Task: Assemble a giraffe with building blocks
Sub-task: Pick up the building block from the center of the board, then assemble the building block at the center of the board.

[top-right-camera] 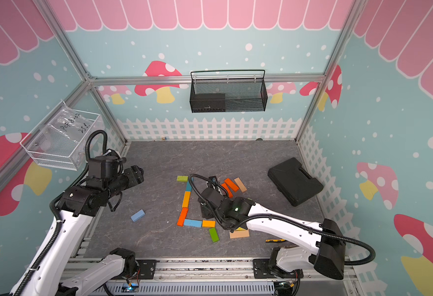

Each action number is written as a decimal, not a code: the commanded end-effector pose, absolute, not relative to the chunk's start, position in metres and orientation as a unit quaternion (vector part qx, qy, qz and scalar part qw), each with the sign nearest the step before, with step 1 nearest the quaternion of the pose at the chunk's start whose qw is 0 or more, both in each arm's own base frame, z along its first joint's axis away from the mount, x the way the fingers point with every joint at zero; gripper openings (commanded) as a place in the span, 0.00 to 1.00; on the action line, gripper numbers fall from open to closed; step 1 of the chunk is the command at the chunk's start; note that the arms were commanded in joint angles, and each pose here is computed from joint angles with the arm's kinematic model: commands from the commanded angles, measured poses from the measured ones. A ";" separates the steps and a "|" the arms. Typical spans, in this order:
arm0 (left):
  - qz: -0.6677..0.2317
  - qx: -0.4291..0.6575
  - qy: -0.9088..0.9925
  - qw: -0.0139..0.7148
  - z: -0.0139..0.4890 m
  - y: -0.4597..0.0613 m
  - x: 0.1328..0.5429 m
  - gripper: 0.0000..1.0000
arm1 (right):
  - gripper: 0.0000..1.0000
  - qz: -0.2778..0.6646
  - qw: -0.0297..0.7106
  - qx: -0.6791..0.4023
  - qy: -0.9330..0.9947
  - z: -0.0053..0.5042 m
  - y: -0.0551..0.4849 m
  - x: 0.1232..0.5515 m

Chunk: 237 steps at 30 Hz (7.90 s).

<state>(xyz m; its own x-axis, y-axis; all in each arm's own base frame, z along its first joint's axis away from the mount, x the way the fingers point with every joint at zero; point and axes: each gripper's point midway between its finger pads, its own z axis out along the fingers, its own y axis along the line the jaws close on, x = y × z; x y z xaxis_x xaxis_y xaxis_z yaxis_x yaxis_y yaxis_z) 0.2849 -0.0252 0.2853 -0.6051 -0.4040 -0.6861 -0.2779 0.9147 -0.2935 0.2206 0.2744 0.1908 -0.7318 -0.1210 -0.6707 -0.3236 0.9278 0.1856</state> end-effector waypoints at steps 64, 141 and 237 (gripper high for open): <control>-0.039 -0.800 0.593 -0.076 0.002 0.032 0.224 0.78 | 0.71 0.226 0.399 -0.123 0.880 0.165 0.241 0.273; 0.084 0.212 0.974 -0.007 0.026 -0.188 0.113 0.02 | 0.67 0.154 0.390 -0.064 0.905 0.146 0.190 0.257; 0.116 0.200 0.972 -0.030 0.012 -0.172 0.157 0.37 | 0.67 0.145 0.388 -0.057 0.908 0.146 0.190 0.260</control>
